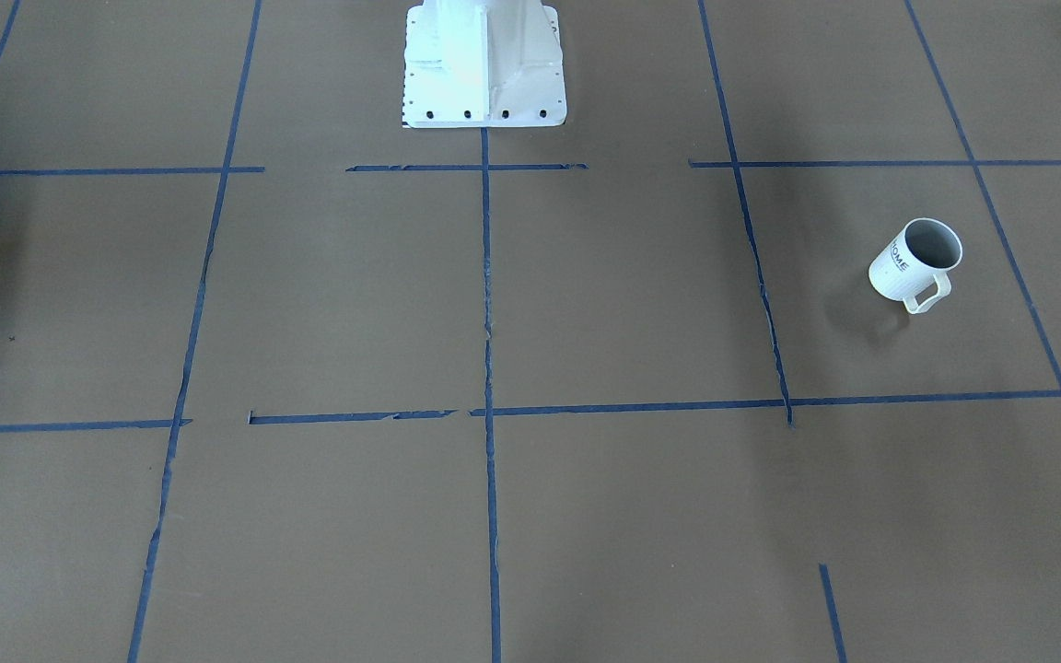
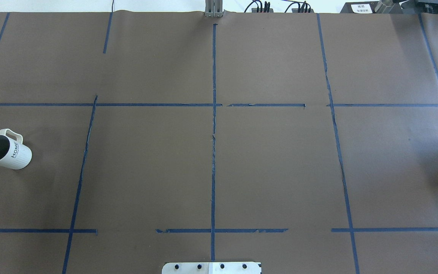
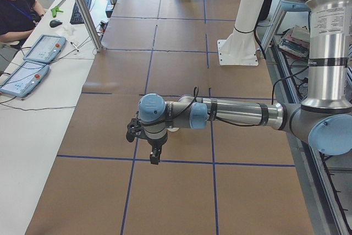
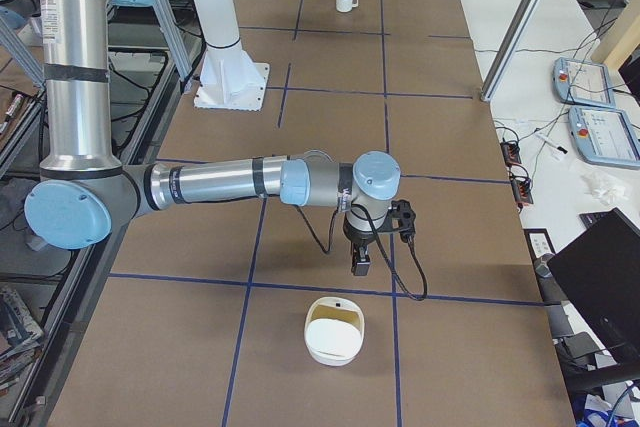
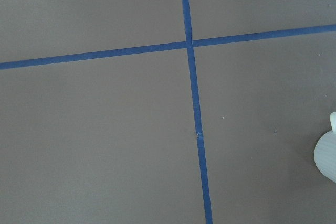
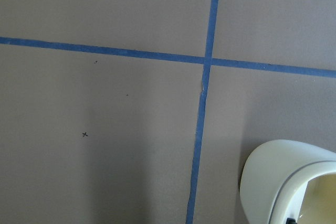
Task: Left arm hands cup to right arm to dump lemon
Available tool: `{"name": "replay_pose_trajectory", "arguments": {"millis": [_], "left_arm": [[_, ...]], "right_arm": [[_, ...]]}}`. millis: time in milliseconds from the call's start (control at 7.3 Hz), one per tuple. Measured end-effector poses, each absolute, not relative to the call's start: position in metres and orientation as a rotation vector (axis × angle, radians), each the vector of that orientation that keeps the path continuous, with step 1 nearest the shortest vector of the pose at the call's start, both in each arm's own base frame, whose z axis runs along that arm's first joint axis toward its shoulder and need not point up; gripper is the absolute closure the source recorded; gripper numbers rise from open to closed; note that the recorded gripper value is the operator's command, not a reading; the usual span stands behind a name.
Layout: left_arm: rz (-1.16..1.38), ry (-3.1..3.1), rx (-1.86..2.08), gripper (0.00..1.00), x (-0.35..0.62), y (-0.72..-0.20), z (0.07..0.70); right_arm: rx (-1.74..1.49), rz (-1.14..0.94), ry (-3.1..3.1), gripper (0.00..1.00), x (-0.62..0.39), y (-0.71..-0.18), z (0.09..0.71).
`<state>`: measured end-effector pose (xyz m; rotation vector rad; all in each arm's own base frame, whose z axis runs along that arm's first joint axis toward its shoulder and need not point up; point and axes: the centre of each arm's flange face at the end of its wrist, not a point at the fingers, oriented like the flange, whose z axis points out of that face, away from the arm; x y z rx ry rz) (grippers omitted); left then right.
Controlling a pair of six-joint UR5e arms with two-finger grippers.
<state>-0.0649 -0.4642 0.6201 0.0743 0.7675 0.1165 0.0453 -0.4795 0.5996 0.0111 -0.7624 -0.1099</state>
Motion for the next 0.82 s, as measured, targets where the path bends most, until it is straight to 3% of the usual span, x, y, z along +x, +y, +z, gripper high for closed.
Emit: {"name": "replay_pose_trajectory", "arguments": {"millis": [411,822], "left_arm": [[0.155,0.768,0.164,0.0,-0.062,-0.492,0.586],[0.186,0.776,0.183,0.0,-0.026,-0.486,0.585]], "right_arm": [[0.04,-0.121,-0.769,0.0,0.044,-0.49,0.584],[0.042,-0.123,-0.778,0.0,0.043,-0.491,0.582]]}}
